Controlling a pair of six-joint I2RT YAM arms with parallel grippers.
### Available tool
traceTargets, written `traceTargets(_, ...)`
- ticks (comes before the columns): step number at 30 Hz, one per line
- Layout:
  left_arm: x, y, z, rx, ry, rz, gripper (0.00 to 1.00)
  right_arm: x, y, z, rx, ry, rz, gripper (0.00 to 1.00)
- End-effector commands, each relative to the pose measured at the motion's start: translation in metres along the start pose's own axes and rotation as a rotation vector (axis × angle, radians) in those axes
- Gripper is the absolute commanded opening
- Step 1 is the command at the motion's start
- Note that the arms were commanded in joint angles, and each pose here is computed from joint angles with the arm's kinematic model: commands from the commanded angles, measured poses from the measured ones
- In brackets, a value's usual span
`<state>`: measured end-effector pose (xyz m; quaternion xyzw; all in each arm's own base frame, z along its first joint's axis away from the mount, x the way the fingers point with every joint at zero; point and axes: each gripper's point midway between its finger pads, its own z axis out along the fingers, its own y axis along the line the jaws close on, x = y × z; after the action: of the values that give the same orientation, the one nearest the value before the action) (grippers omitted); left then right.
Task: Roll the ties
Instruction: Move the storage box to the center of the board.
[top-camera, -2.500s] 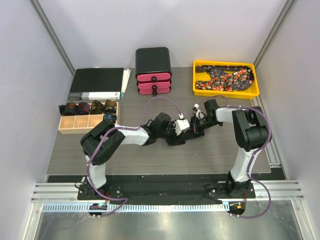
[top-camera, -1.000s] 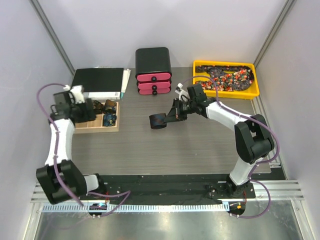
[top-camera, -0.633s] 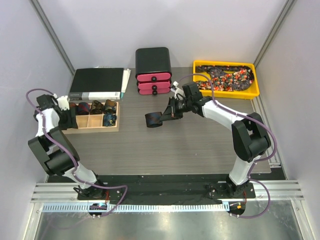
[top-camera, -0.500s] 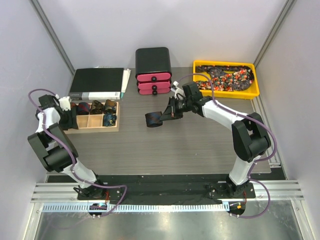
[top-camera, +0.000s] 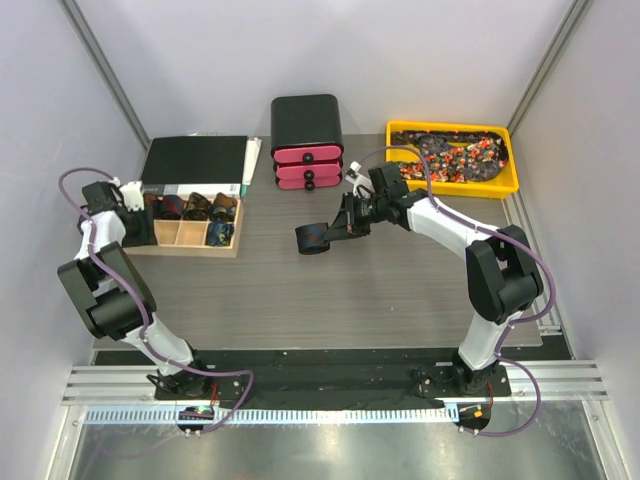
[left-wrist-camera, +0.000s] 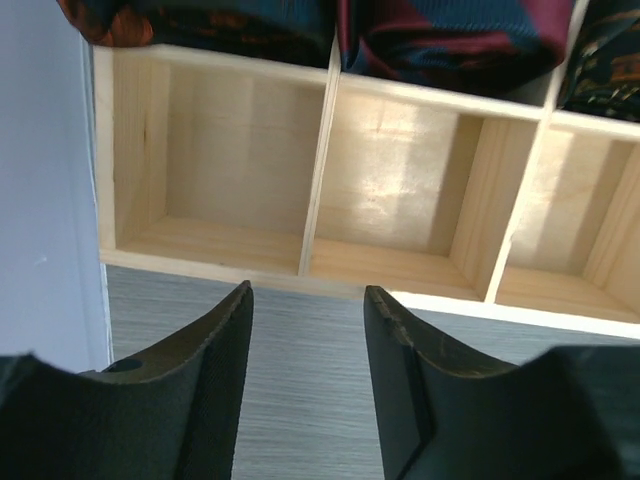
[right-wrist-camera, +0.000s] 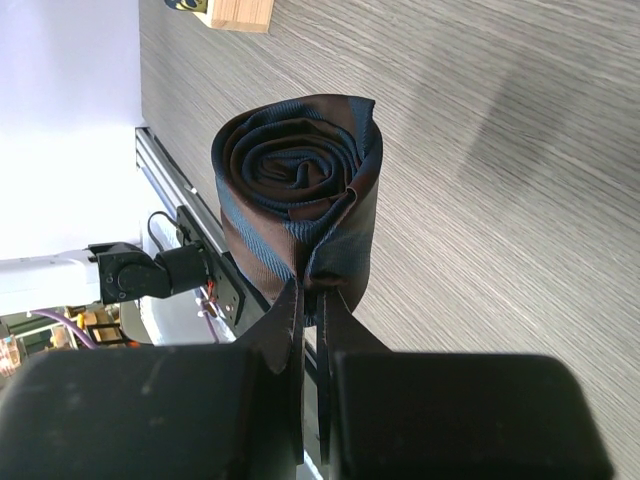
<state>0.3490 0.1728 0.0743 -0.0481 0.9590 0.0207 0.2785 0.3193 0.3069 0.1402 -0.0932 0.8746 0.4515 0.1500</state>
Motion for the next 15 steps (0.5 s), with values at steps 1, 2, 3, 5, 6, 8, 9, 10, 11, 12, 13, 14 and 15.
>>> traceTargets(1,-0.043,0.003,-0.006,-0.011,-0.109,0.025,0.50,-0.016,0.024,-0.019,-0.037,-0.060,-0.076,0.01)
traceTargets(2,-0.044,0.005,-0.003,-0.014,-0.103,0.027,0.51,-0.016,0.024,-0.019,-0.037,-0.058,-0.072,0.01)
traceTargets(3,-0.047,0.006,-0.001,-0.017,-0.100,0.031,0.52,-0.017,0.024,-0.019,-0.037,-0.059,-0.074,0.01)
traceTargets(5,-0.042,0.010,0.013,-0.027,-0.064,0.024,0.54,-0.018,0.023,-0.021,-0.033,-0.061,-0.075,0.01)
traceTargets(6,-0.042,0.011,0.017,-0.026,-0.060,0.026,0.54,-0.019,0.023,-0.022,-0.032,-0.064,-0.076,0.01)
traceTargets(8,-0.035,0.010,0.029,-0.022,-0.034,0.039,0.54,-0.019,0.020,-0.024,-0.022,-0.066,-0.075,0.01)
traceTargets(9,-0.032,0.009,0.034,-0.019,-0.028,0.053,0.54,-0.018,0.019,-0.026,-0.018,-0.064,-0.072,0.01)
traceTargets(10,-0.030,0.008,0.037,-0.020,-0.021,0.062,0.54,-0.019,0.018,-0.026,-0.015,-0.066,-0.077,0.01)
traceTargets(11,-0.025,0.006,0.043,-0.014,-0.005,0.067,0.54,-0.018,0.017,-0.028,-0.012,-0.064,-0.074,0.01)
traceTargets(12,-0.021,0.004,0.047,-0.011,0.003,0.076,0.53,-0.019,0.014,-0.031,-0.005,-0.068,-0.067,0.01)
traceTargets(13,-0.018,0.003,0.050,-0.008,0.011,0.080,0.52,-0.021,0.012,-0.034,-0.004,-0.072,-0.073,0.01)
traceTargets(14,-0.016,-0.001,0.052,-0.006,0.018,0.086,0.45,-0.021,0.010,-0.037,0.000,-0.073,-0.071,0.01)
traceTargets(15,-0.012,-0.006,0.052,0.004,0.023,0.073,0.41,-0.022,0.006,-0.043,0.012,-0.079,-0.059,0.02)
